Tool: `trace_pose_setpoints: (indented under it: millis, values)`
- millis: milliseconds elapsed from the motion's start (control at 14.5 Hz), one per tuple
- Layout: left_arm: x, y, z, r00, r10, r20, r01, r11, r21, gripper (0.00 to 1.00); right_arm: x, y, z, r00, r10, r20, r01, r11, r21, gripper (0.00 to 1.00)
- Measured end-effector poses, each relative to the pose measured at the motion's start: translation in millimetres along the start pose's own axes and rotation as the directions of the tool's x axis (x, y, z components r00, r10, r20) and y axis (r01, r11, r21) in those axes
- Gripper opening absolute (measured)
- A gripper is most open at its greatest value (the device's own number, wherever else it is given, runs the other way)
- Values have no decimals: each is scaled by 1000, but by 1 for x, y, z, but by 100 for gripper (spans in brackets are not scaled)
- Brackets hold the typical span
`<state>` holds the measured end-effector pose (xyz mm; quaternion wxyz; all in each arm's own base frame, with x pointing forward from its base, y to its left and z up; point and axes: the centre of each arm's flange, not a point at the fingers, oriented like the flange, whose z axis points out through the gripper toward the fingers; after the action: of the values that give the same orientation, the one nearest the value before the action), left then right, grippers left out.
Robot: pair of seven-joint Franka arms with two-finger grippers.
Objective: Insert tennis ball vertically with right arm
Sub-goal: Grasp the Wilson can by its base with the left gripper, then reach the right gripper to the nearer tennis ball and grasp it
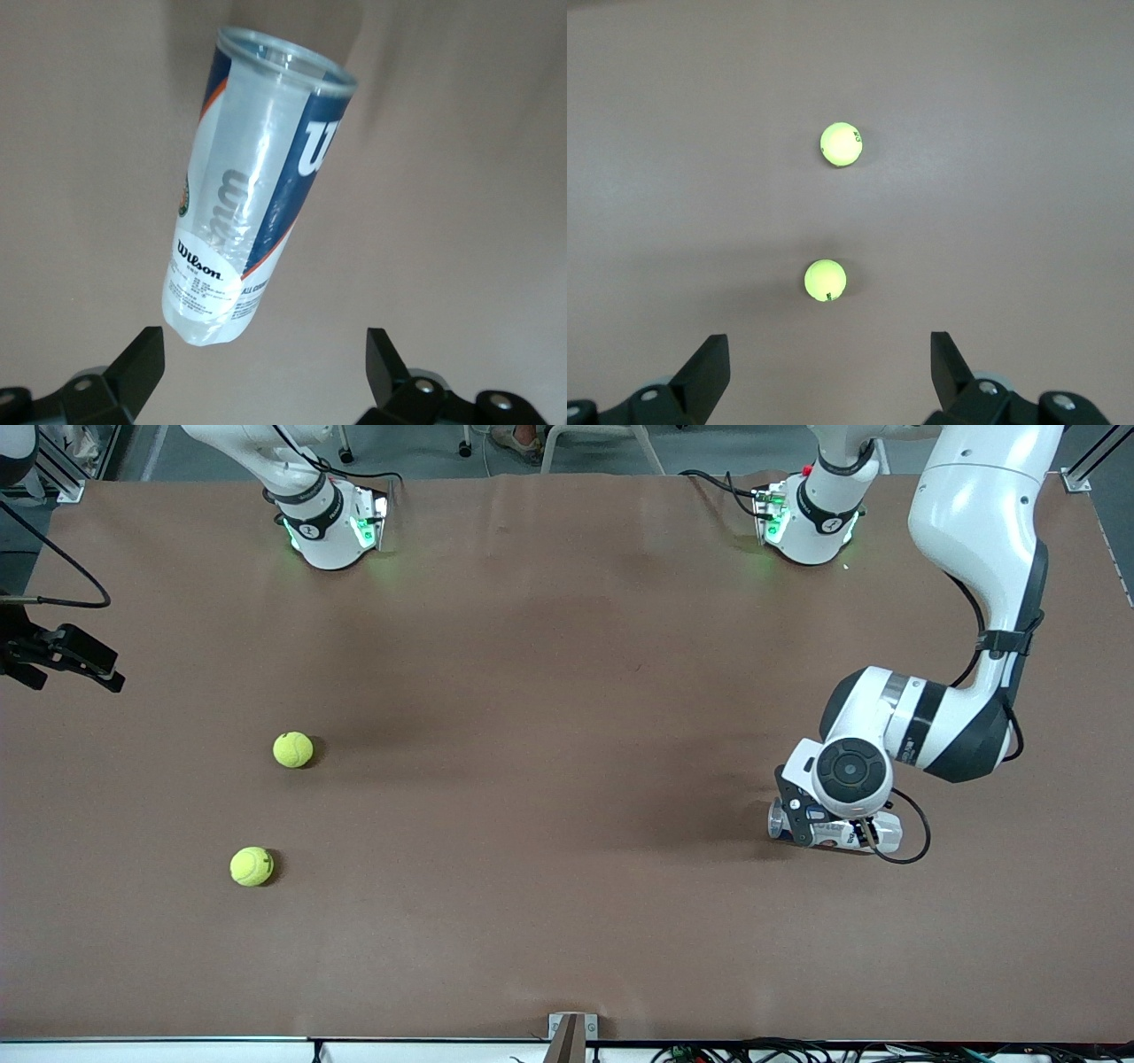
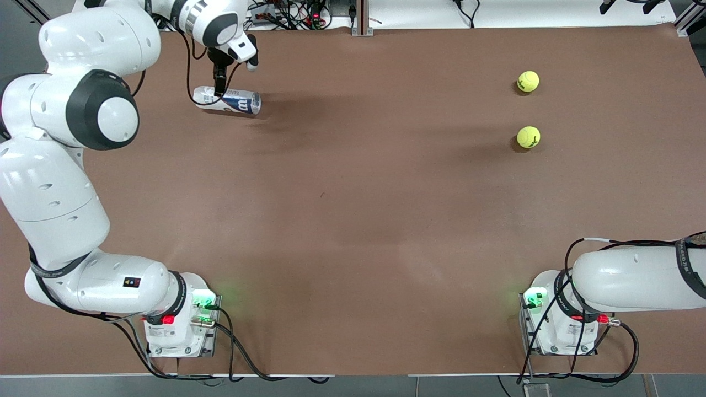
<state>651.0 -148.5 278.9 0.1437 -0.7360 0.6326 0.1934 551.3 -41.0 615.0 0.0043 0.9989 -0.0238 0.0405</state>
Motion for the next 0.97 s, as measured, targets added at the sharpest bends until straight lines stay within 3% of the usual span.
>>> trace_pose_setpoints:
  millis: [207, 483, 967]
  values:
    - [11, -1, 28, 999, 34, 42, -33, 999, -10, 100, 0, 0, 1, 1000, 0, 2, 0, 1000, 0, 100]
    - [21, -5, 46, 991, 95, 96, -99, 994, 39, 99, 5, -1, 13, 1000, -1, 24, 1, 1000, 0, 100]
    - [34, -12, 60, 965, 237, 115, -248, 963, 102, 96, 28, -19, 88, 988, -32, 149, 32, 999, 3, 100]
